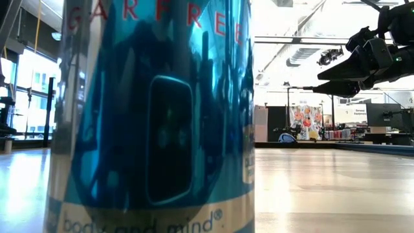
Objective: Place canned beverage on shelf
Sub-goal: Put the top blue soda can on the shelf
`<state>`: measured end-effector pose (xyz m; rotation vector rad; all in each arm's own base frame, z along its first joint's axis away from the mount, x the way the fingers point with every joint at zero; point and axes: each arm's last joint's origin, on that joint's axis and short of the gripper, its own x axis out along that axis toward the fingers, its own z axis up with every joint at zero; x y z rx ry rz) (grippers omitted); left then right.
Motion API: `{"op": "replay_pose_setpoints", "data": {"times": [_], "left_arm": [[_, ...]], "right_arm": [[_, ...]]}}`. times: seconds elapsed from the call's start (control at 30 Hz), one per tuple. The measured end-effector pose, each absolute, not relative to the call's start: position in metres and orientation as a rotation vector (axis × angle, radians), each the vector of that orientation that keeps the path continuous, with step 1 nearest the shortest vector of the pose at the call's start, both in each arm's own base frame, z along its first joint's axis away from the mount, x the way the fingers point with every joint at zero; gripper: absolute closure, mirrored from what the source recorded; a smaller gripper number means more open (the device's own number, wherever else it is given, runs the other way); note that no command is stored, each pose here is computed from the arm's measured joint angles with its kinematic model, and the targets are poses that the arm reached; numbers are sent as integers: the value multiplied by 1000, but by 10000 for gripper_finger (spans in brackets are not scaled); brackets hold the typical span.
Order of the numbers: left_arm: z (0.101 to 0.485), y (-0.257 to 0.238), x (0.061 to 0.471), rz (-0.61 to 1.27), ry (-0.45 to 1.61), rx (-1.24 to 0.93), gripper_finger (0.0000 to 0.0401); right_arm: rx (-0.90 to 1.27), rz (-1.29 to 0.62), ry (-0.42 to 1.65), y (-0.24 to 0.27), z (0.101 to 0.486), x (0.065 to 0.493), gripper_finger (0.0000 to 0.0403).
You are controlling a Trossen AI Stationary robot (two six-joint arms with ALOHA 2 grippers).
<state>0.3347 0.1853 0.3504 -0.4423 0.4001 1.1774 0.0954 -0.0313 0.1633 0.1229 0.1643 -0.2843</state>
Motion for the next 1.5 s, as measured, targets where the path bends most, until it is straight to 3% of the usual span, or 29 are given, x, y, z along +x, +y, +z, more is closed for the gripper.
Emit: {"op": "replay_pose_setpoints", "data": {"times": [1.23, 1.5], "left_arm": [[344, 172, 343, 1252, 381, -435, 203], [343, 172, 342, 1273, 383, -444, 163]], "right_arm": [[123, -285, 164, -31, 163, 95, 16], [123, -284, 164, -31, 163, 95, 16]]}}
